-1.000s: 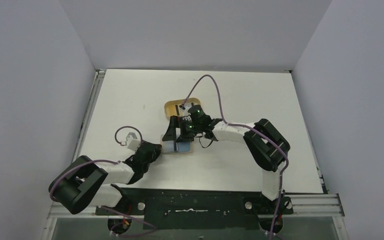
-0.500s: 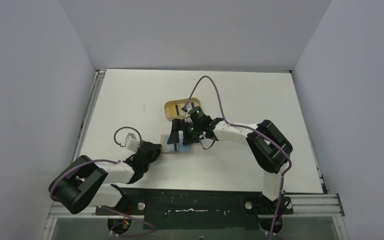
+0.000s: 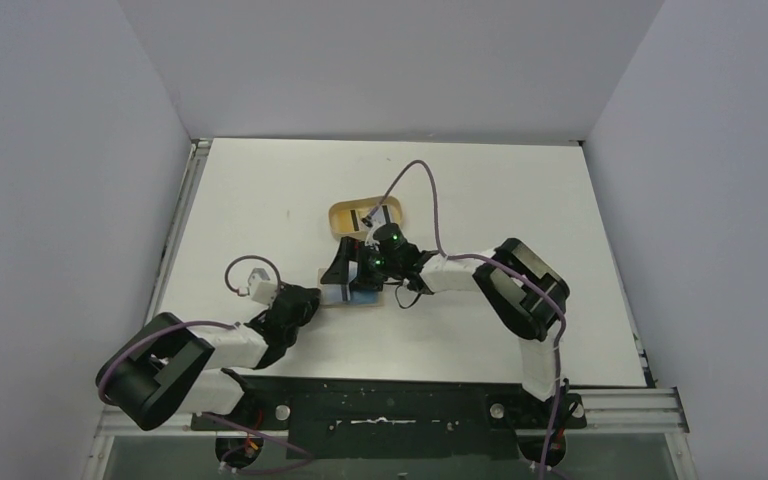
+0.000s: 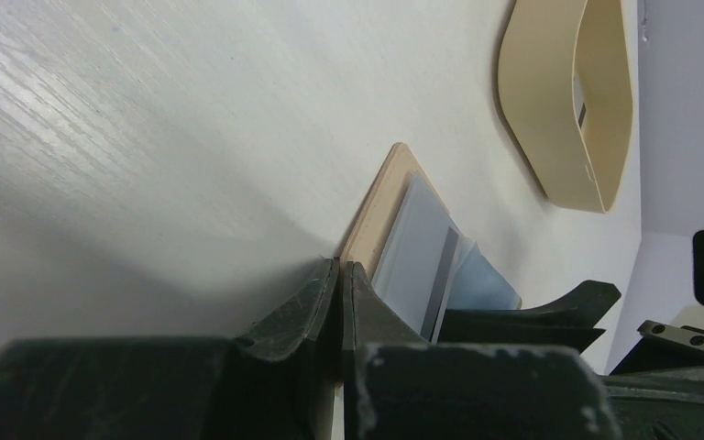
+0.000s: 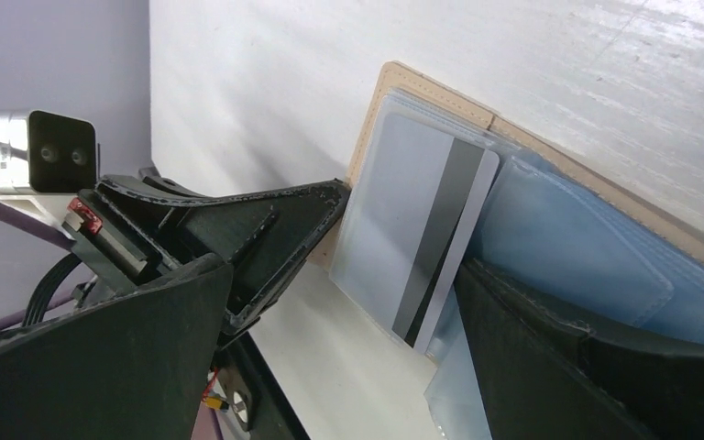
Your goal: Take the credit cards out of the card holder
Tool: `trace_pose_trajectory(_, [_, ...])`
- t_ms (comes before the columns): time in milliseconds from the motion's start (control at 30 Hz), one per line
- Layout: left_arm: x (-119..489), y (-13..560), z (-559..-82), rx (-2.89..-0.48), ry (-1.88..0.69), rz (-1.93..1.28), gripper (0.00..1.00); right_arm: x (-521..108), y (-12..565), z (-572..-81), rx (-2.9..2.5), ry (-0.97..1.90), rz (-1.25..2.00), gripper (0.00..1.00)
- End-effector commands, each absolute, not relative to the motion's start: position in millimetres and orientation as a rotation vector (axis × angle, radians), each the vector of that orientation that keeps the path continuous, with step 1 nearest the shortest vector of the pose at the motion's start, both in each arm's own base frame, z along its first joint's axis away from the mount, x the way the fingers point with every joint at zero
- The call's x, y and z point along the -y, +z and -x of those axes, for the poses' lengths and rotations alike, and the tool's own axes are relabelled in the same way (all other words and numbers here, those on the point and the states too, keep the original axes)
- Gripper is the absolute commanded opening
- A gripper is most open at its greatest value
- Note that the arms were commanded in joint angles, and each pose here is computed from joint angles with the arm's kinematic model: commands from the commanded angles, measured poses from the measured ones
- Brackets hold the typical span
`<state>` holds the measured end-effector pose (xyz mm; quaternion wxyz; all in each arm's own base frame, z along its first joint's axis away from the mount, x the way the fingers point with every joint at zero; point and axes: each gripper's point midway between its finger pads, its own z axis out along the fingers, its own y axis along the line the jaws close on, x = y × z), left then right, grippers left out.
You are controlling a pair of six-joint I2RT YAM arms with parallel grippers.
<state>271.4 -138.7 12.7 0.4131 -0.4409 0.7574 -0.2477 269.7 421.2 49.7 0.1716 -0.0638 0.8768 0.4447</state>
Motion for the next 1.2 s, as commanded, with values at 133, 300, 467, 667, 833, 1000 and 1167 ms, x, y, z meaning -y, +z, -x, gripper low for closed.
trace_pose_trajectory(133, [108.2, -29.4, -237.8, -2.034, -0.403, 1.101, 0.0, -433.3, 52.6, -262.3, -2.384, 1.526, -0.008, 1.0])
trace_pose_trajectory(300, [106.3, -30.4, -236.1, -2.035, -0.397, 1.1, 0.0, -434.4, 70.2, -262.4, -2.367, 1.528, 0.044, 1.0])
trace_pose_trajectory(467, [107.0, -29.8, -236.8, -2.033, -0.401, 1.101, 0.0, -442.1, 80.0, -260.9, -2.372, 1.593, 0.066, 1.0])
trace_pose_trajectory(667, [106.1, -29.0, -236.9, -2.031, -0.396, 1.095, 0.0, -460.8, 116.1, -251.3, -2.313, 1.77, 0.213, 1.0])
trace_pose_trajectory(833, [107.5, -29.0, -237.9, -2.034, -0.399, 1.091, 0.0, -461.1, 108.6, -247.3, -2.395, 1.663, 0.342, 1.0])
trace_pose_trajectory(1000, [110.3, -28.6, -239.9, -2.039, -0.406, 1.078, 0.0, -462.1, 88.4, -248.7, -2.444, 1.658, 0.234, 1.0])
trace_pose_trajectory(1167, [110.7, -28.5, -240.4, -2.039, -0.407, 1.078, 0.0, -460.1, 57.8, -247.9, -2.53, 1.557, 0.192, 1.0])
